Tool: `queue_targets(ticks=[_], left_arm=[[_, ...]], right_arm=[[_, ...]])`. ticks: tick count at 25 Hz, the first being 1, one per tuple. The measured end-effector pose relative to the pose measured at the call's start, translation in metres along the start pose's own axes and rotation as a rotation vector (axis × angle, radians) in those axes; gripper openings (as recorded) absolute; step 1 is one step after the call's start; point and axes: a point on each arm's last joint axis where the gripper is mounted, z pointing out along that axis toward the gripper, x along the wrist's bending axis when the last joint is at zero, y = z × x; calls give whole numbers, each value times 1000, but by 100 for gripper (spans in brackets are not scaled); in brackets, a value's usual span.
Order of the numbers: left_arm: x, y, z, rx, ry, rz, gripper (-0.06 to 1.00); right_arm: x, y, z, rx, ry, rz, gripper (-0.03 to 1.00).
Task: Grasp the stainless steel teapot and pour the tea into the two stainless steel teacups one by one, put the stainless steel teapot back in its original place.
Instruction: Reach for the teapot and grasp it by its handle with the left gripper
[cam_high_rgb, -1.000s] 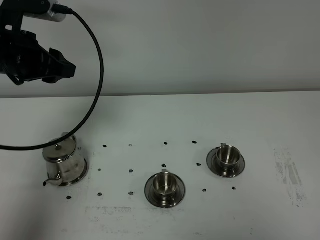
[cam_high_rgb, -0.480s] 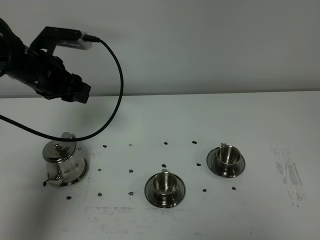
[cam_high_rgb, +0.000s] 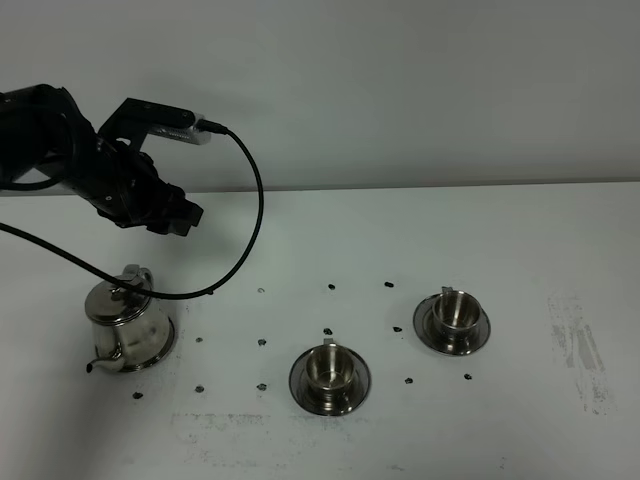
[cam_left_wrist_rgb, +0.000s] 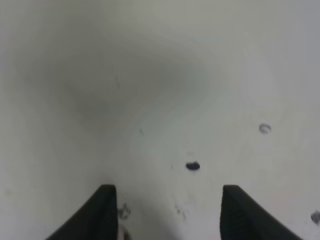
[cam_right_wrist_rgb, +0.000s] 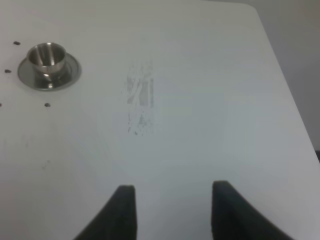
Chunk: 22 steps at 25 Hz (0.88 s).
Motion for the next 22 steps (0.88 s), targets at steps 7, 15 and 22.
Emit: queue_targets(ticks=[7,15,22], left_arm=[[-8,-7,27,14,-46,-2,50],[-12,-37,34,-20,-24,-13,54],[-13,-47,34,-28,-11,-32,54]], right_arm=[[0,0,0,1,0,0,34],[0,0,0,1,0,0,34],[0,0,0,1,0,0,34]])
